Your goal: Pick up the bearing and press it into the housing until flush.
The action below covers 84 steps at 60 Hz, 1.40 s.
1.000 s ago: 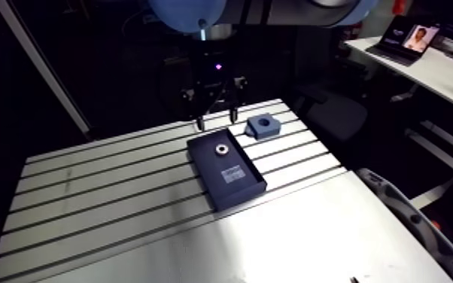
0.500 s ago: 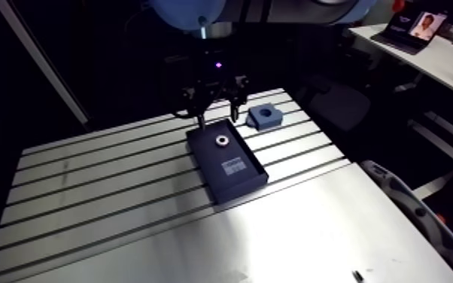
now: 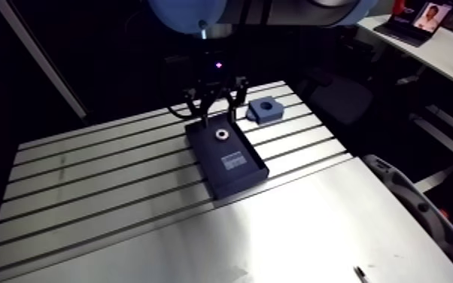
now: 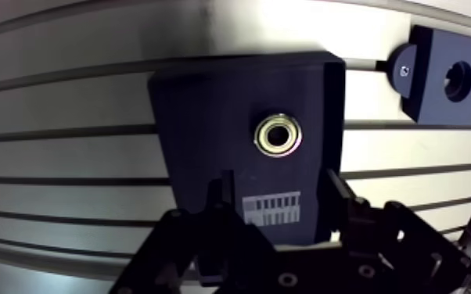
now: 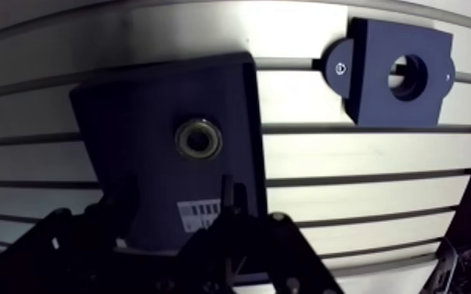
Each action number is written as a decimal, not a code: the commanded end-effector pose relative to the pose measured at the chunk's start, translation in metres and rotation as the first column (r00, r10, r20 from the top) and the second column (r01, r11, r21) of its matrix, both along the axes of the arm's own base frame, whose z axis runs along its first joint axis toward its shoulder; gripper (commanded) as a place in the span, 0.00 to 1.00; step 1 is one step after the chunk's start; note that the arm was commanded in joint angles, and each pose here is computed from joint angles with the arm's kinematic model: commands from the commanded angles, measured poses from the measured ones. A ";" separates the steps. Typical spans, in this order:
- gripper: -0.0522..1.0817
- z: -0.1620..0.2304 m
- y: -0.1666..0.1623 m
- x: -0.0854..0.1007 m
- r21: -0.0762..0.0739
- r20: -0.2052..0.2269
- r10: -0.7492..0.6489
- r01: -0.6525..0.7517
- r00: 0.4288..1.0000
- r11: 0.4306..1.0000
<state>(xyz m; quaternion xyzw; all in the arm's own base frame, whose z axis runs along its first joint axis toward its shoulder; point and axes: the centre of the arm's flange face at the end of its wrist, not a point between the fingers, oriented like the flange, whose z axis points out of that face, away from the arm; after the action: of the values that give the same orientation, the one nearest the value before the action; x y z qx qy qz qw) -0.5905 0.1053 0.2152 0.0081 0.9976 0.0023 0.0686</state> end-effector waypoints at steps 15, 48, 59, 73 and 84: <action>0.37 -0.009 0.004 -0.003 0.004 -0.016 0.008 -0.008 1.000 1.000; 0.37 -0.024 0.007 -0.004 0.001 -0.018 0.009 -0.009 1.000 1.000; 0.37 -0.028 0.008 -0.004 -0.002 -0.012 0.008 -0.008 1.000 1.000; 0.37 -0.033 0.006 -0.002 -0.006 -0.003 0.009 -0.009 1.000 1.000; 0.38 -0.036 0.006 -0.001 -0.008 0.003 0.007 -0.007 1.000 1.000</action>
<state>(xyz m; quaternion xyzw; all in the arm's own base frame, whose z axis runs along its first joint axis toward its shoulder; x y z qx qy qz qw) -0.5926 0.1121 0.1826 0.0039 0.9978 -0.0001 0.0668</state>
